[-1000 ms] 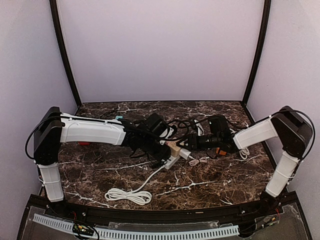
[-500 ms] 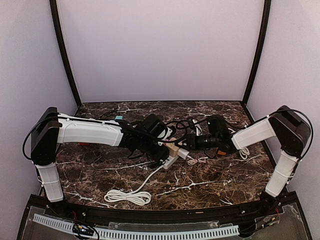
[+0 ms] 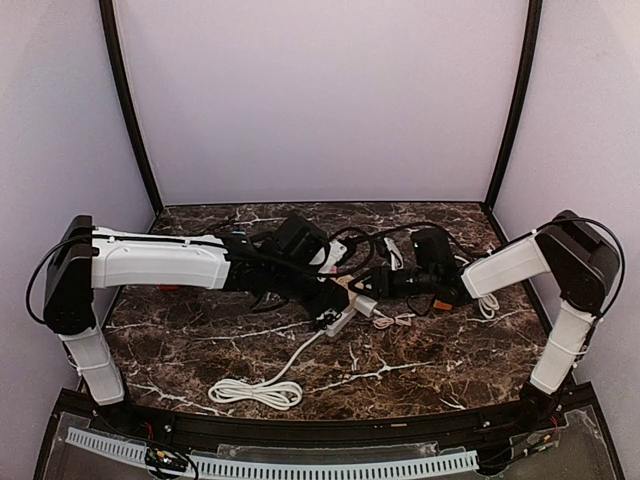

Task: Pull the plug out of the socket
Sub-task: Remove the plug from the socket.

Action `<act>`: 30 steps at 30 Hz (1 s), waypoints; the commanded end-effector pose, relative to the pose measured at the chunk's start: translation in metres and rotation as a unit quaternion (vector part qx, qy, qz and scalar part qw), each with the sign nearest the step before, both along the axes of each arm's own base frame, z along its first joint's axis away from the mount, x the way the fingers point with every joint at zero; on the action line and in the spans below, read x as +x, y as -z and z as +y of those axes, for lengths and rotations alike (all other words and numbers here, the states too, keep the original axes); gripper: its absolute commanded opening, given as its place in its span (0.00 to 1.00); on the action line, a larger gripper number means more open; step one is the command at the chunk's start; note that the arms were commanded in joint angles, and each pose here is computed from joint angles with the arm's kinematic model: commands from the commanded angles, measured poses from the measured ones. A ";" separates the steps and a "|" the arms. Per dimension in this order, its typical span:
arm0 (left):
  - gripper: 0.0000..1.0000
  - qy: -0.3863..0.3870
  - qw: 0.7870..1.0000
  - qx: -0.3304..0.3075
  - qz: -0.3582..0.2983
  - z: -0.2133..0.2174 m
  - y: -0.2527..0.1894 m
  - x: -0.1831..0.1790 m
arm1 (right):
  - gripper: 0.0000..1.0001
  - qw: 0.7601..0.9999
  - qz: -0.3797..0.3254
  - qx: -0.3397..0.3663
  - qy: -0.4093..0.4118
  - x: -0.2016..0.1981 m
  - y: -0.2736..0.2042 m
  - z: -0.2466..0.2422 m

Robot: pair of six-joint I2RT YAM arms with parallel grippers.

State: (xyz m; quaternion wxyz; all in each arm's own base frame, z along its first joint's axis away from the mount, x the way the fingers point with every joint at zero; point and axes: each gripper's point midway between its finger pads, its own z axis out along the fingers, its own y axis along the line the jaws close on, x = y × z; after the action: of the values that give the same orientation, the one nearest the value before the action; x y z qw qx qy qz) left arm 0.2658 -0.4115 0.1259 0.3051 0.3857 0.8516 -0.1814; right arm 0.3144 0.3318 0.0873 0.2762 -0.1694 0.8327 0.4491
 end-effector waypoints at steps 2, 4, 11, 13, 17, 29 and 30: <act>0.01 0.022 0.998 -0.053 0.000 -0.013 -0.033 -0.012 | 0.48 0.993 0.062 -0.095 0.038 -0.009 0.064 -0.029; 0.01 0.018 0.999 -0.046 -0.003 -0.009 -0.033 -0.010 | 0.48 0.993 0.062 -0.092 0.037 -0.009 0.062 -0.028; 0.01 -0.017 0.999 -0.040 0.010 0.022 -0.032 -0.005 | 0.48 0.996 0.052 -0.071 0.029 -0.009 0.043 -0.022; 0.01 -0.037 0.998 -0.048 0.012 0.038 -0.037 -0.001 | 0.49 0.996 0.047 -0.065 0.028 -0.008 0.036 -0.021; 0.01 -0.082 0.995 -0.059 0.017 0.069 -0.038 0.013 | 0.49 0.997 0.040 -0.057 0.027 -0.006 0.025 -0.019; 0.03 -0.264 0.963 -0.053 0.001 0.189 -0.051 0.101 | 0.49 0.998 0.032 -0.051 0.023 -0.007 0.019 -0.018; 0.03 -0.279 0.959 -0.057 0.003 0.199 -0.049 0.110 | 0.49 0.998 0.032 -0.051 0.023 -0.007 0.020 -0.018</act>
State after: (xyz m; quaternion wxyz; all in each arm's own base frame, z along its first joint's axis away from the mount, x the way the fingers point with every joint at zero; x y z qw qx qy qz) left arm 0.3563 -0.2423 0.1642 0.3523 0.1608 0.9099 -0.1485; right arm 0.3133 0.3270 0.0895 0.2735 -0.1619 0.8411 0.4377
